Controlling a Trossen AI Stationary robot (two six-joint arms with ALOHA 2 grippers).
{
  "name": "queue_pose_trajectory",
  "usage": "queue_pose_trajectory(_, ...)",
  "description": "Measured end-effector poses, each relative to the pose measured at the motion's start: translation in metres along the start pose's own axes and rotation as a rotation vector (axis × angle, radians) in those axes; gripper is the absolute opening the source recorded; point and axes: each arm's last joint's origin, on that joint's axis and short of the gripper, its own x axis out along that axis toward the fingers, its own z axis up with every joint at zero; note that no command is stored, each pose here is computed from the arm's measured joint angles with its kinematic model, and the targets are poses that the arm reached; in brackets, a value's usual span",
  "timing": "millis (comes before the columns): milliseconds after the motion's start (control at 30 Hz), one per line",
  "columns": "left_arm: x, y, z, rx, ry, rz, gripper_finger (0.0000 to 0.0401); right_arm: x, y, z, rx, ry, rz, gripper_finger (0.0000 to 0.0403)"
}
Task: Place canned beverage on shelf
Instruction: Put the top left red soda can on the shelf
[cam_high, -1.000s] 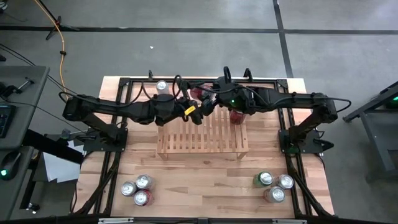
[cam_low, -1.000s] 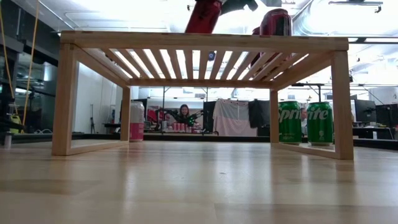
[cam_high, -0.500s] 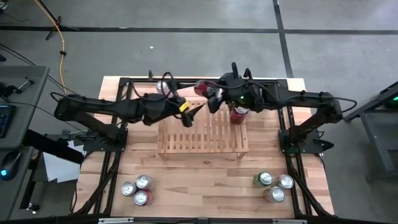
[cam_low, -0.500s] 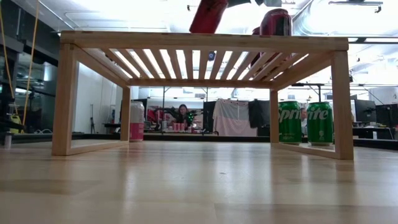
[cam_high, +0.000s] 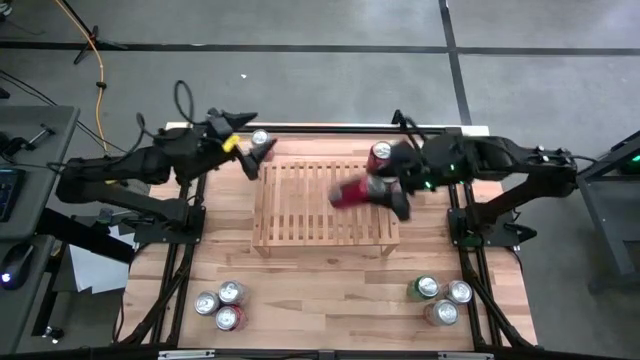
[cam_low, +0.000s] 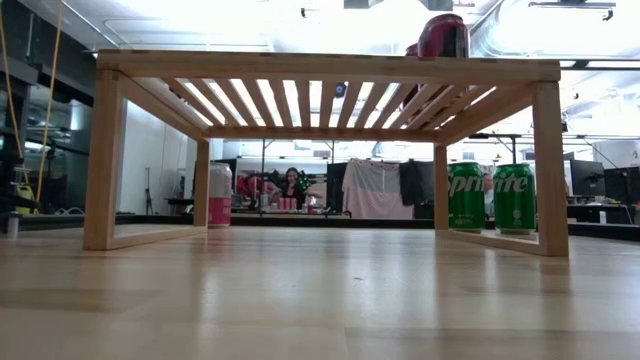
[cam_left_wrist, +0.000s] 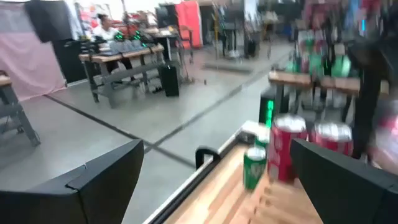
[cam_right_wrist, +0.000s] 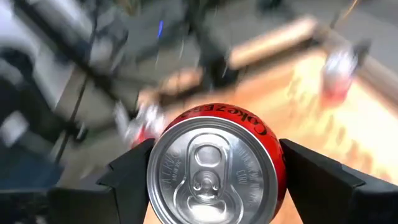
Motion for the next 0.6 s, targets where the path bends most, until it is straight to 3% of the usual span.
queue_pose_trajectory(133,-0.007,0.01,0.0,-0.083,-0.042,0.022,0.0394,-0.009,0.015,-0.022,0.018,0.249,-0.066,0.0291)
queue_pose_trajectory(400,-0.002,0.011,-0.002,-0.085,-0.038,0.053,0.0394,0.002,0.018,-0.041,-0.03,0.521,-0.333,0.0291)
queue_pose_trajectory(600,0.0,0.01,-0.003,-0.103,-0.031,0.053,0.0394,0.023,0.015,-0.057,-0.102,0.662,-0.366,0.0291)
